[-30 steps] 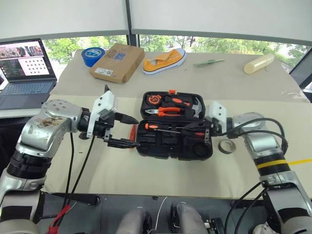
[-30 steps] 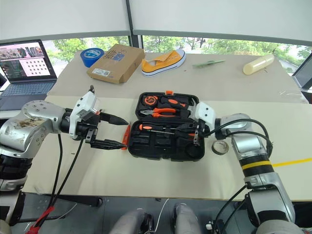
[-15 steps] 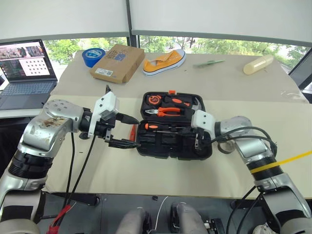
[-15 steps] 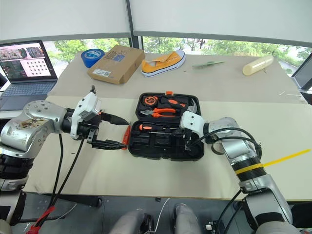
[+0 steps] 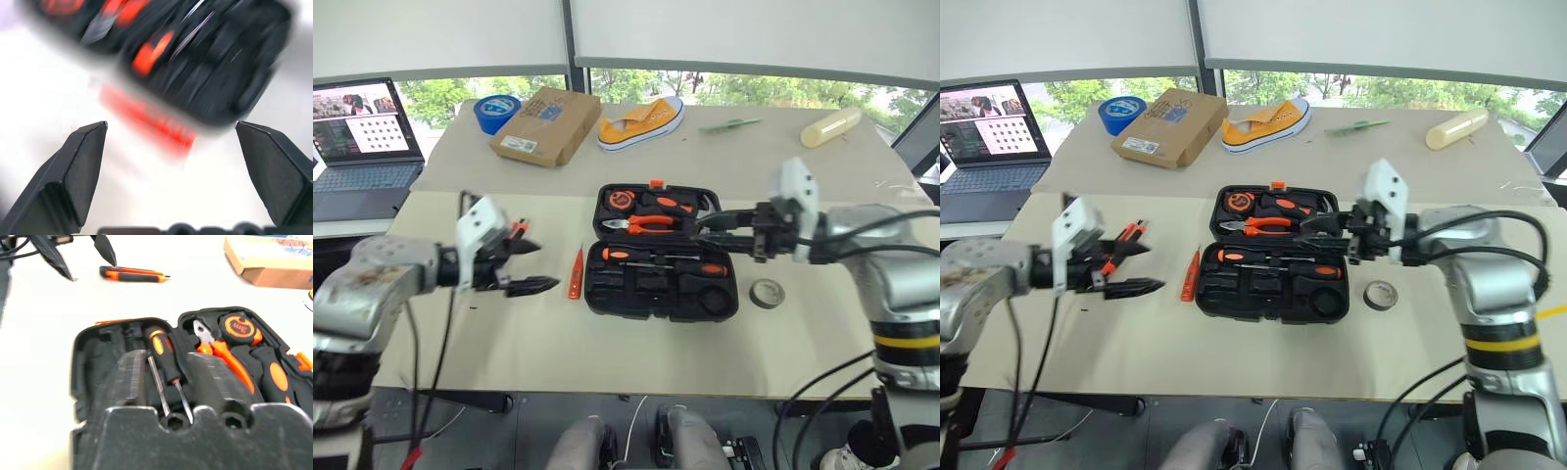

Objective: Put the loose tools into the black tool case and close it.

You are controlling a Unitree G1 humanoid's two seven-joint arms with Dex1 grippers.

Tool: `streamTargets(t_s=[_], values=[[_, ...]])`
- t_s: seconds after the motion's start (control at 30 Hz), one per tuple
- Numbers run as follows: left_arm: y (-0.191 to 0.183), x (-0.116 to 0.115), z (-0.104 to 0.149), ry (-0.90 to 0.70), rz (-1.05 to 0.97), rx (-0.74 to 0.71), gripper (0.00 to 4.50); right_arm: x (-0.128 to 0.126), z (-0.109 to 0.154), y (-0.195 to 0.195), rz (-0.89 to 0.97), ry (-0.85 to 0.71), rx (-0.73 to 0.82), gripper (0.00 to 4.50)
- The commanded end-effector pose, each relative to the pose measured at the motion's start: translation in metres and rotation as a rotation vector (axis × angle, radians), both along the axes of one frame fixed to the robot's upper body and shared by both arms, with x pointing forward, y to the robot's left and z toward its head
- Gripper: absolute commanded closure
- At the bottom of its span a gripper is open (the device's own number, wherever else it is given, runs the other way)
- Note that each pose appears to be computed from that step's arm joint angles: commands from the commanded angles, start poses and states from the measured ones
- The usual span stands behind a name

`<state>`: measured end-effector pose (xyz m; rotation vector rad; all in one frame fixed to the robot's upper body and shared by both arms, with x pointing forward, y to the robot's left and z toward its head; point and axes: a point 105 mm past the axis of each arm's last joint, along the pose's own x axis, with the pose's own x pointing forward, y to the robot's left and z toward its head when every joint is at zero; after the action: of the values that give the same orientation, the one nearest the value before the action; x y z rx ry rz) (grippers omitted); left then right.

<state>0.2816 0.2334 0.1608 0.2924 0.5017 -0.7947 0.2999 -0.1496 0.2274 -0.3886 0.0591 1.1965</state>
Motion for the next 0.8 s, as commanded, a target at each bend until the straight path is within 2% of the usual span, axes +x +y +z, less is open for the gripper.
streamTargets(t_s=[0.03, 0.13, 0.43, 0.63, 0.8], values=[[0.027, -0.012, 0.016, -0.032, 0.137, 0.067, 0.00, -0.021, 0.021, -0.001, 0.064, -0.044, 0.029, 1.07], [0.029, -0.018, 0.019, -0.007, 0.184, 0.042, 0.00, -0.026, 0.024, 0.000, 0.069, -0.044, 0.039, 0.01], [-0.017, 0.007, 0.023, 0.117, 0.265, -0.041, 0.00, -0.030, 0.023, 0.007, 0.057, -0.054, 0.048, 0.01], [-0.049, 0.049, 0.009, 0.184, 0.372, 0.033, 0.00, -0.030, 0.022, 0.009, 0.022, -0.091, 0.053, 0.01], [-0.067, 0.063, -0.003, 0.236, 0.379, 0.084, 0.00, -0.031, 0.019, 0.012, 0.002, -0.105, 0.059, 0.01]])
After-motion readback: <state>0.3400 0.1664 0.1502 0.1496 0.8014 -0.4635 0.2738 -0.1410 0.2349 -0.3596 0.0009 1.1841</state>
